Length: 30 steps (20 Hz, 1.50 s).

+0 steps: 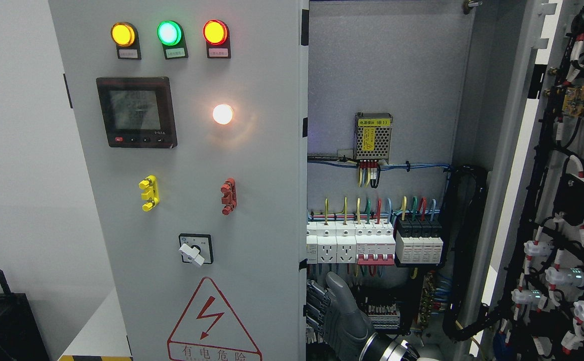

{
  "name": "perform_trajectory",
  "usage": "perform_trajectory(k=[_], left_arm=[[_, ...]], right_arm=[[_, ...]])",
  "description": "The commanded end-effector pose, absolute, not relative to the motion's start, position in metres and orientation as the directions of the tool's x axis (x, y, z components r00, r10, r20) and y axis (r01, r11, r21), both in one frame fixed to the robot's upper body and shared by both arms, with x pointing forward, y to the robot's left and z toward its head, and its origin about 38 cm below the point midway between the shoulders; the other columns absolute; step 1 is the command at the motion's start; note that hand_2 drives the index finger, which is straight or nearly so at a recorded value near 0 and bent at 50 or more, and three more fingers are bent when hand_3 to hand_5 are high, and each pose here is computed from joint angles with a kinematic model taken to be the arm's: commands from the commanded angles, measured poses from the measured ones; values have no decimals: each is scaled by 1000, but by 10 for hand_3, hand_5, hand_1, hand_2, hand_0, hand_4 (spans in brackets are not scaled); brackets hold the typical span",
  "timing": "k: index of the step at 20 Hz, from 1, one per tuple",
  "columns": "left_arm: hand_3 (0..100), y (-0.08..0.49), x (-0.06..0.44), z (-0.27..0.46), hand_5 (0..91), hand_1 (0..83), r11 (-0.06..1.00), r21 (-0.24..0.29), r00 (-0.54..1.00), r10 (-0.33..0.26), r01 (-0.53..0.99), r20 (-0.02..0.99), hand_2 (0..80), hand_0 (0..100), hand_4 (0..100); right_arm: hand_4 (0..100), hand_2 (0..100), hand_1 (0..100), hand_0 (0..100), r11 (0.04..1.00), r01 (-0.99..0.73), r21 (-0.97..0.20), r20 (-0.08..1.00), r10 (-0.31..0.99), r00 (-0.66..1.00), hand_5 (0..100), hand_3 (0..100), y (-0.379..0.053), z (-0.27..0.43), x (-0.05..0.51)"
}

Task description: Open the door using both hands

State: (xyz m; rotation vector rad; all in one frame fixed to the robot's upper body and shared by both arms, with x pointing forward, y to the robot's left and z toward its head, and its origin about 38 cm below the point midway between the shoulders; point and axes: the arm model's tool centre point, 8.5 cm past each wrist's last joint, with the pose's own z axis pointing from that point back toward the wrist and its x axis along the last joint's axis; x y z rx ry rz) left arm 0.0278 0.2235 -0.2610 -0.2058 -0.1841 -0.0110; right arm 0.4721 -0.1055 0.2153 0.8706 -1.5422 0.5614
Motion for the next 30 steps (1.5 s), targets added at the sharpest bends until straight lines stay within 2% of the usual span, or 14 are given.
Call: perform_trajectory(k=[1, 30], left_arm=[[0, 223, 47, -260, 0, 0, 979, -201, 977, 6, 37, 213, 0, 0, 43], [0, 223, 47, -260, 0, 0, 979, -201, 977, 5, 39, 213, 0, 0, 43]], right_arm=[[0, 0, 0, 0, 575, -810, 119, 977, -213, -8, 0, 0, -99, 218, 466], [0, 0, 0, 0, 456, -882, 117, 983, -180, 38, 0, 0, -81, 218, 462]])
